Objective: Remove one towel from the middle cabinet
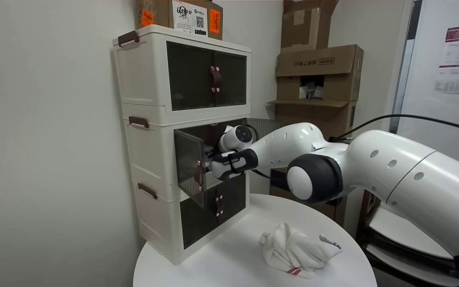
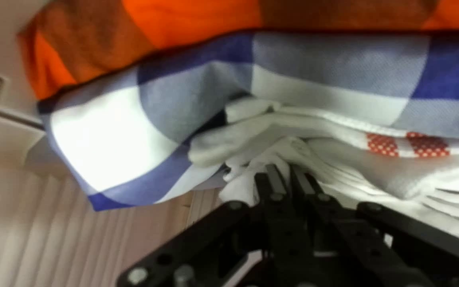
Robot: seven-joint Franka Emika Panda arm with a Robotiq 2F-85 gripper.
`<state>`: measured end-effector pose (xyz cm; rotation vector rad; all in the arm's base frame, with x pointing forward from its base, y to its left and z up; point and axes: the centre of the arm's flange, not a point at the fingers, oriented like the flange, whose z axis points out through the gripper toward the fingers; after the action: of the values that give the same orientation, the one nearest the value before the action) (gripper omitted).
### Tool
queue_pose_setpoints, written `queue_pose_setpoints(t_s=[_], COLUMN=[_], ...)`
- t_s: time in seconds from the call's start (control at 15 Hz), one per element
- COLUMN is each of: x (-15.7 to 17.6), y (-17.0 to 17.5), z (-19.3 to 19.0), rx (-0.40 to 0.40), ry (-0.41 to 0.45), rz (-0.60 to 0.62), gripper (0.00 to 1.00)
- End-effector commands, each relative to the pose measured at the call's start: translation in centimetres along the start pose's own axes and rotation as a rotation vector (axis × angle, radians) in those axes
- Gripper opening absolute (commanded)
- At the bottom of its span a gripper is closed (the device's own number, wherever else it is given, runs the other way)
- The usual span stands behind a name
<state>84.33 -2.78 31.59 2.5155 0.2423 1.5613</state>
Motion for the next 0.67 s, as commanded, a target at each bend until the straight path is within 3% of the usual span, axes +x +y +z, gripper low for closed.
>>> queue_pose_setpoints(t_s=[0.0,0.27,0.6], x=[0.1,1.3,1.3], y=[-1.3,-2.1,-3.1], z=[-5.5,-8.0,-10.2], rx=[0.01,-0.009,0.001], ry=[-0.003,0.022,-0.104], rz=[0.077,0.152,0.259], gripper=[0.02,0.02,0.02])
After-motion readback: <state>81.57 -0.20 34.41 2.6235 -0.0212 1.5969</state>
